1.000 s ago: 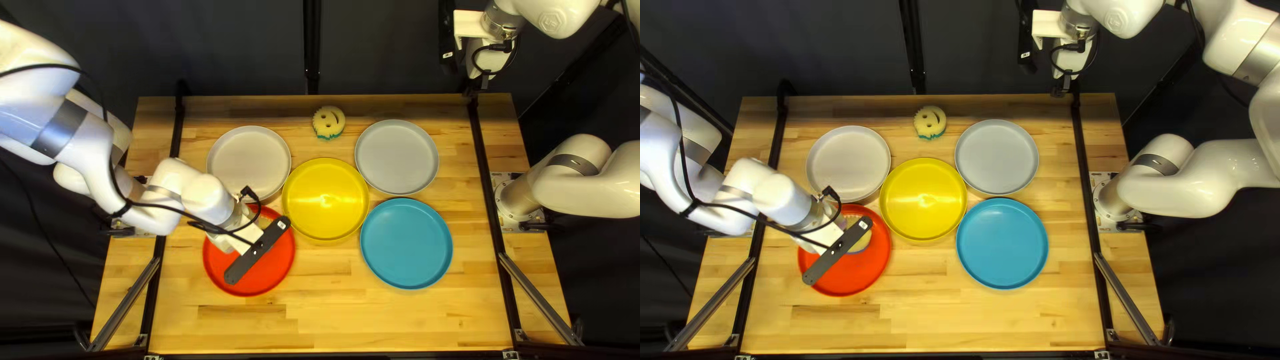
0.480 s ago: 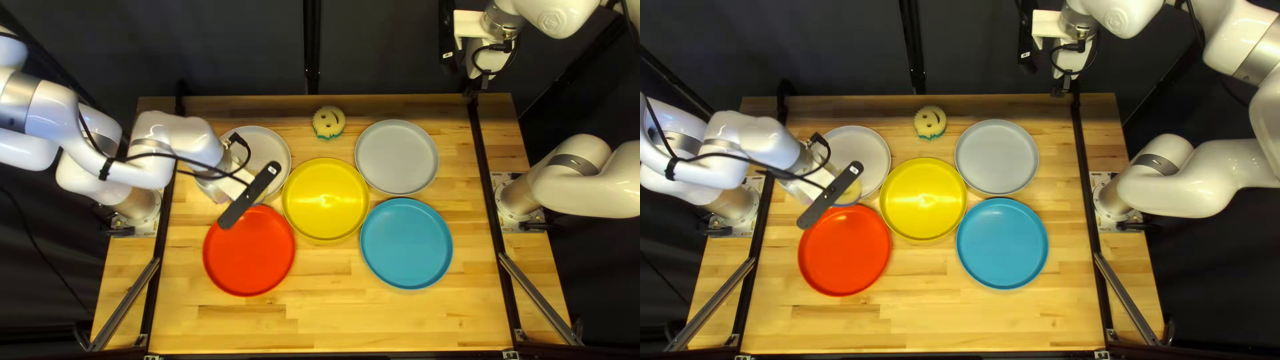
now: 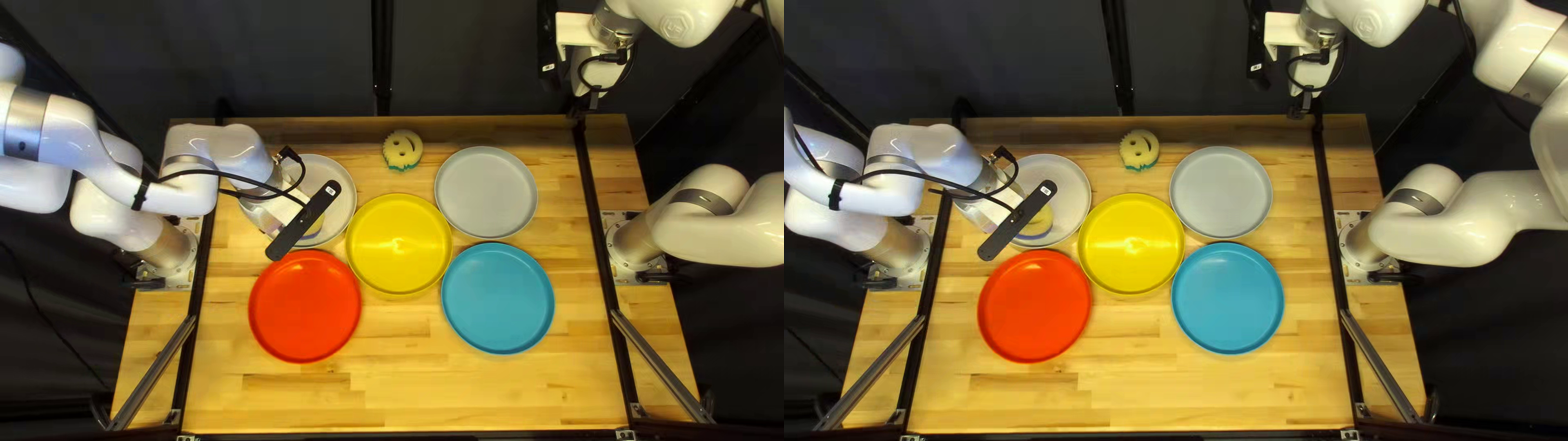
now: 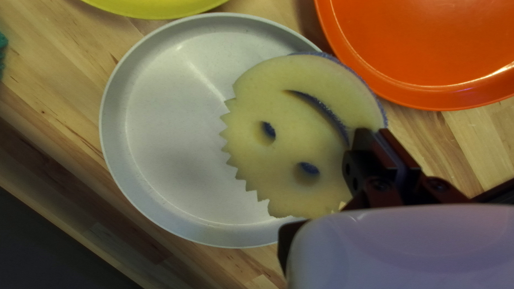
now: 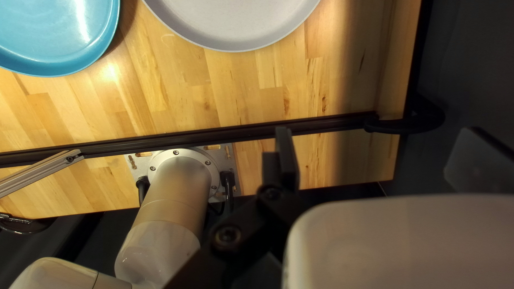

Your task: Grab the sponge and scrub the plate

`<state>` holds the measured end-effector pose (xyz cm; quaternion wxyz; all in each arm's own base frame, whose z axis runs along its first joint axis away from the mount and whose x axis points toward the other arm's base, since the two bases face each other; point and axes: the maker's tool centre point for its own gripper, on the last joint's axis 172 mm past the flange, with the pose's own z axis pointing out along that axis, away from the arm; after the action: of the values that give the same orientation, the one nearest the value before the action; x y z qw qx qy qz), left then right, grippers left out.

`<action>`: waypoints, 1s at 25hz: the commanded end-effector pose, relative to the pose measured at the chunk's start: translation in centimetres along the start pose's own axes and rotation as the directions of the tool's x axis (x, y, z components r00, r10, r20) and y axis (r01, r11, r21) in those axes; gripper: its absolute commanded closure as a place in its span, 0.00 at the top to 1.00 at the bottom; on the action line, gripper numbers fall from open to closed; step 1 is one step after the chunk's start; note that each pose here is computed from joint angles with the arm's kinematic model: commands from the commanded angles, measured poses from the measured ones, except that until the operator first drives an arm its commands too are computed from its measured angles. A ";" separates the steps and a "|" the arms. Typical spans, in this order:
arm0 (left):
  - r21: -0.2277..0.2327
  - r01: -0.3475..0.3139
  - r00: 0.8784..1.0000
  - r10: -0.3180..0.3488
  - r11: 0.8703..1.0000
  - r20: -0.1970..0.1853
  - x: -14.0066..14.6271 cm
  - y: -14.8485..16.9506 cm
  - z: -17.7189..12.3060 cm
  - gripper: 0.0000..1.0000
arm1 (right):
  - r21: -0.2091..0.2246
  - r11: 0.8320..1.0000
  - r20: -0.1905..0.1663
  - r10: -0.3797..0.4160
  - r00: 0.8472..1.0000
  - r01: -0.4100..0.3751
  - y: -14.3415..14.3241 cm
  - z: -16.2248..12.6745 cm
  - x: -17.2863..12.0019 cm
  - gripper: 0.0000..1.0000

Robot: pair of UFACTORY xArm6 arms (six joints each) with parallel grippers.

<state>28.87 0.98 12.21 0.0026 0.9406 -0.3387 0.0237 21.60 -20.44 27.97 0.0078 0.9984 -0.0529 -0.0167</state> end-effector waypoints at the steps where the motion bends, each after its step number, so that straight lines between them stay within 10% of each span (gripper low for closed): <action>1: -0.008 0.013 1.000 -0.013 1.000 0.017 -1.2 0.5 1.1 0.00 | 0.000 1.000 0.000 0.000 1.000 0.000 0.0 0.0 0.0 1.00; 25: -0.031 -0.024 1.000 0.025 0.999 0.008 -0.6 -6.0 6.9 0.00 | 0.000 1.000 0.000 0.000 1.000 0.000 0.0 0.0 0.0 1.00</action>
<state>31.31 5.17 5.72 0.0151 0.9381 -0.3459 0.0085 21.60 -20.44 27.97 0.0077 0.9984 -0.0529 -0.0167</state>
